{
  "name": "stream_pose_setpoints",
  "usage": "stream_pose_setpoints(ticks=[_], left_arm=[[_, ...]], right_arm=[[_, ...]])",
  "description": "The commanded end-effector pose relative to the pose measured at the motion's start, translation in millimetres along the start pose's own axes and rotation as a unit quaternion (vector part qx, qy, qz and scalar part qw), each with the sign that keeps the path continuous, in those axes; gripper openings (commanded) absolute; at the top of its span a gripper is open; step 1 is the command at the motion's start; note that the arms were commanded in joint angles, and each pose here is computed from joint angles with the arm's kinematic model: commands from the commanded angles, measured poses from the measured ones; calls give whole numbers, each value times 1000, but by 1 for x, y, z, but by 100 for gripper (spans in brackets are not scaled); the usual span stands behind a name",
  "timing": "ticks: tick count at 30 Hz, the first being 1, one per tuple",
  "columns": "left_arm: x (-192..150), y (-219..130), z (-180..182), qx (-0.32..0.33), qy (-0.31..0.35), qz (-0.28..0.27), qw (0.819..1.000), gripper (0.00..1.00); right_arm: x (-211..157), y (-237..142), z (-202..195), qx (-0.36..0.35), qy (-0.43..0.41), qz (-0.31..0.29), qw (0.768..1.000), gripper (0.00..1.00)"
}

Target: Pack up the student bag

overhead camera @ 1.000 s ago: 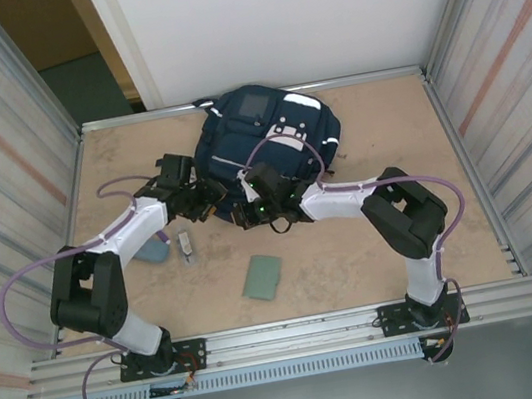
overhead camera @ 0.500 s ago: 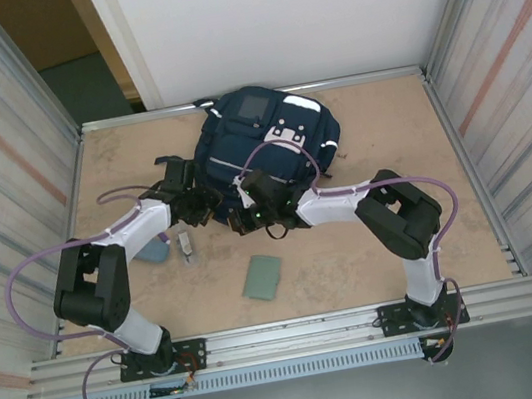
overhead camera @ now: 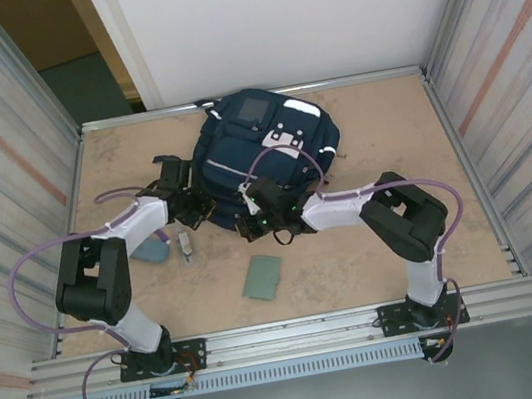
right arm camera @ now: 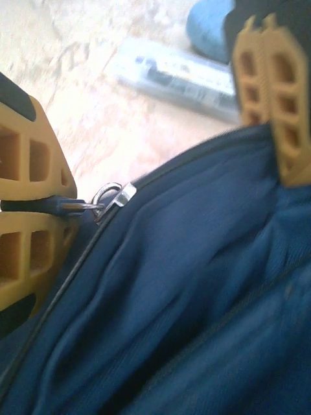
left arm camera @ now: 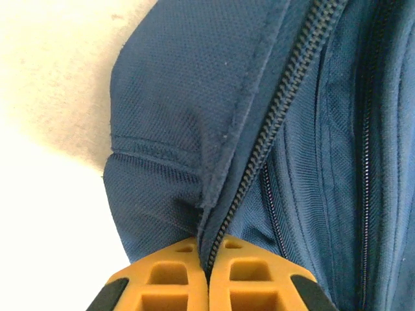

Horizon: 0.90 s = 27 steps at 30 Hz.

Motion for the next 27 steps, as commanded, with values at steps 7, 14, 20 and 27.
stream_pose_setpoints(ticks=[7,14,20,27], left_arm=[[43,-6,3,3,15,-43,999,0],[64,5,-40,-15,69,7,998,0],[25,6,-52,-53,55,111,991,0],[14,11,-10,-24,40,148,988,0]], right_arm=[[-33,-63,-82,-88,8,3,996,0],[-44,-79,-126,-129,64,4,990,0],[-42,-86,-191,-226,93,-4,970,1],[-42,-87,-248,-238,196,11,951,5]])
Point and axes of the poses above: each hand's point on the last joint's axis, 136 mm out from that joint toward the fingers, its own y axis out along the fingers, its own z axis along the line the jaws close on, x = y × z, the point moved 1 cm from there along -y, back along the fingers, and after that the axes turned 3 degrees about -y, right-handed, at the moved point
